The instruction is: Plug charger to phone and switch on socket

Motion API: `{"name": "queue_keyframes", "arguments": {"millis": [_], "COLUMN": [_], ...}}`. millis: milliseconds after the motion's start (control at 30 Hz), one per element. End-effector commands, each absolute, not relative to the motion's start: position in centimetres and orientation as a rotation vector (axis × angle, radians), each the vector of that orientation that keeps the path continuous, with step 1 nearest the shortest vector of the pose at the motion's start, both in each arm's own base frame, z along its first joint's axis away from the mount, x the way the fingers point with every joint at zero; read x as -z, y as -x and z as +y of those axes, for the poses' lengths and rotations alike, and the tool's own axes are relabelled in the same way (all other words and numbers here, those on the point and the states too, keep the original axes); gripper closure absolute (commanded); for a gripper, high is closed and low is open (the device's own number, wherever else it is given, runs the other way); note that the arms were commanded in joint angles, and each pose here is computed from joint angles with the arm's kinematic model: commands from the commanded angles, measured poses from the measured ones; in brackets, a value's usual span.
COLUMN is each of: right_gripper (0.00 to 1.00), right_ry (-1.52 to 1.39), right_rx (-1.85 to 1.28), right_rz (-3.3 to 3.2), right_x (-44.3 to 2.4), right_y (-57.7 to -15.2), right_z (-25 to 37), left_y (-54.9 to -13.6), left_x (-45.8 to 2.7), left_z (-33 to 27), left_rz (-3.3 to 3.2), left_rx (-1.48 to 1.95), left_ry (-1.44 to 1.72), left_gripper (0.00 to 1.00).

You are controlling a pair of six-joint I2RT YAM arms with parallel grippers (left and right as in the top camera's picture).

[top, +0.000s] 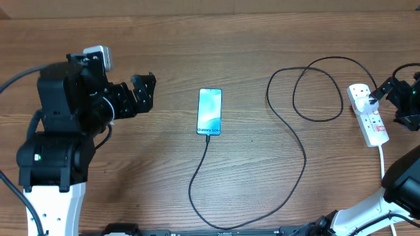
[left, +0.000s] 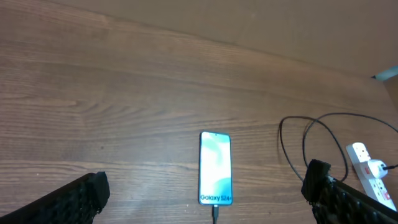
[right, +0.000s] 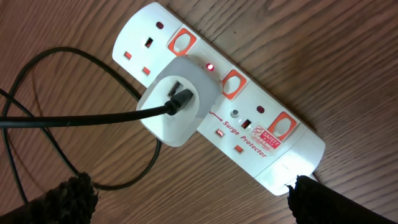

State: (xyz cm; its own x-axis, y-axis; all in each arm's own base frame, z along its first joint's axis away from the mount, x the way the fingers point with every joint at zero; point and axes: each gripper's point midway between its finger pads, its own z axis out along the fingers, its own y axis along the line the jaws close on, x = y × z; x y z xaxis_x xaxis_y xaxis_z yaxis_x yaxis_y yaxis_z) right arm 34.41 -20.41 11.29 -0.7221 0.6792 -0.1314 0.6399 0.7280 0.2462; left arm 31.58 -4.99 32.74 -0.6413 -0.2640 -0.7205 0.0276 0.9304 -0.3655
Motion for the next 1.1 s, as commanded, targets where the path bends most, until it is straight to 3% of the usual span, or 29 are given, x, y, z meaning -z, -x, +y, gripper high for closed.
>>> {"name": "queue_keyframes", "arguments": {"millis": [0, 267, 367, 567, 800, 1067], "right_gripper": [0.00, 0.00, 0.00, 0.00, 0.00, 0.00], "right_ry": [-1.026, -1.027, -1.027, -1.027, -1.027, -1.027], "right_rx": [-0.261, -0.261, -0.261, -0.261, -0.261, -0.261], "right_rz": [2.689, 2.689, 2.689, 2.689, 2.689, 2.689], "right_x": [-12.5, -12.5, -12.5, -12.5, -12.5, -12.5], "right_y": [-34.8, -34.8, -34.8, -34.8, -34.8, -34.8], "right_z": [-20.6, -20.6, -20.6, -20.6, -20.6, -20.6], "left_y": [-30.3, -24.7, -24.1, -27.2, -26.2, -23.7], "left_x": [-29.7, -18.3, -16.7, -20.1, -26.4, -25.7], "left_z": [-5.1, -4.5, -4.4, -4.9, -5.1, -4.3], "left_rz": [2.292, 2.529, 2.489, 2.053, 1.587, 1.419], "left_rx": [0.434, 0.394, 0.388, 0.444, 0.468, 0.436], "left_ry": [0.179, 0.241, 0.234, 0.129, 0.037, 0.037], "left_gripper": [0.00, 0.00, 0.00, 0.00, 0.01, 0.00]}}
